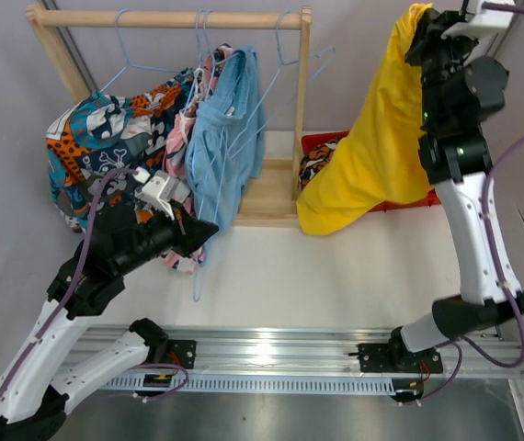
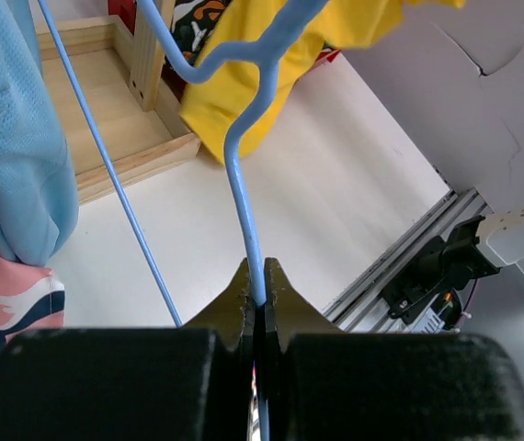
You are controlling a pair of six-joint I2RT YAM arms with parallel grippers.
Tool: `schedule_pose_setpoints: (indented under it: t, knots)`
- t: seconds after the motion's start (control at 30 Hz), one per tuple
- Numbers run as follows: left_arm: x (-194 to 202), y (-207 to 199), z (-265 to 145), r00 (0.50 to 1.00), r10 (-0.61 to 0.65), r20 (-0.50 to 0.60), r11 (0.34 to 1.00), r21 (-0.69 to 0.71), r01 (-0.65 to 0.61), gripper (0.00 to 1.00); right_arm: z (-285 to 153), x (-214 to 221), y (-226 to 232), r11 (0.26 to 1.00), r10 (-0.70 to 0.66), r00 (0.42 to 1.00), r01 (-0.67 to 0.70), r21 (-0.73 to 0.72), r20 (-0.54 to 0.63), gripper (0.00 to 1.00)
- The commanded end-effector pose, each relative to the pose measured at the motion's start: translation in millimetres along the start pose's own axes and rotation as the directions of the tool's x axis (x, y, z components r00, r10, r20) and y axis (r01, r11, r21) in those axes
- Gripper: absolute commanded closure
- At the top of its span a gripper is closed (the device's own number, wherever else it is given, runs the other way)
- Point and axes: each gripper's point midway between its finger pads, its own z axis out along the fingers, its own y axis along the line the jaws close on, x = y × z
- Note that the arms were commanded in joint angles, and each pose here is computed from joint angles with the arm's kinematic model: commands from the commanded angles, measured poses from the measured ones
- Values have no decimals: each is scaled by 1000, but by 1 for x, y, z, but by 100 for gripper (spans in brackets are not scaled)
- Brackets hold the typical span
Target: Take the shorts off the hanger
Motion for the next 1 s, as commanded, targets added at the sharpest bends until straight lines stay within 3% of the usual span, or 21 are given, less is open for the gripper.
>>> schedule_pose_setpoints:
  t: [0.0, 0.1, 0.2, 0.23, 0.33, 0.37, 0.4, 0.43, 0.5, 0.53, 0.57, 0.6, 0.73, 0.9, 0.93, 0.97]
  knots:
    - [-14, -6, 7, 999, -2, 48, 1000, 23, 1, 100, 41, 22, -29, 999, 33, 999, -34, 17, 29, 100]
    - [-15, -3, 13, 999, 0, 47, 1000, 11, -1, 100, 57, 46, -47, 998, 58, 998, -58, 15, 16, 100]
    - [-15, 2, 22, 999, 6, 40, 1000, -9, -5, 100, 66, 99, -67, 997, 75, 995, -73, 40, -66, 100]
    - [-15, 4, 26, 999, 8, 39, 1000, -14, -8, 100, 60, 138, -77, 995, 85, 987, -77, 61, -133, 100]
    - [-22, 12, 39, 999, 21, 30, 998, -64, -19, 100, 39, 182, -82, 992, 111, 977, -99, 73, -185, 100]
    - [-30, 13, 40, 999, 36, 41, 997, -75, -33, 100, 17, 234, -87, 988, 140, 948, -115, 102, -284, 100]
    - [-29, 21, 48, 999, 39, 25, 993, -112, -36, 100, 6, 252, -85, 987, 154, 936, -130, 97, -316, 98]
    - [-37, 21, 49, 998, 49, 36, 992, -121, -44, 100, -6, 270, -86, 983, 179, 917, -148, 113, -356, 87]
    - [-55, 21, 50, 995, 75, 65, 987, -147, -64, 100, -44, 319, -87, 971, 236, 851, -185, 154, -469, 57]
    - [-54, 25, 58, 996, 82, 43, 984, -162, -74, 100, -57, 333, -82, 965, 262, 822, -212, 155, -506, 50]
    - [-58, 25, 59, 995, 86, 44, 983, -168, -78, 100, -68, 335, -81, 959, 284, 811, -230, 167, -511, 48]
    - [-66, 23, 60, 994, 92, 56, 982, -168, -81, 100, -95, 361, -82, 945, 327, 765, -252, 210, -555, 47]
    - [-92, 15, 72, 991, 120, 61, 981, -160, -109, 100, -151, 372, -78, 921, 388, 728, -292, 256, -565, 45]
    - [-125, 4, 87, 986, 146, 83, 983, -129, -134, 100, -198, 348, -65, 920, 393, 735, -324, 223, -552, 45]
    - [-147, -3, 84, 980, 155, 127, 983, -117, -140, 100, -213, 353, -63, 922, 386, 725, -318, 220, -571, 45]
    - [-143, 0, 98, 984, 146, 98, 985, -111, -135, 100, -221, 351, -62, 922, 386, 724, -316, 222, -571, 45]
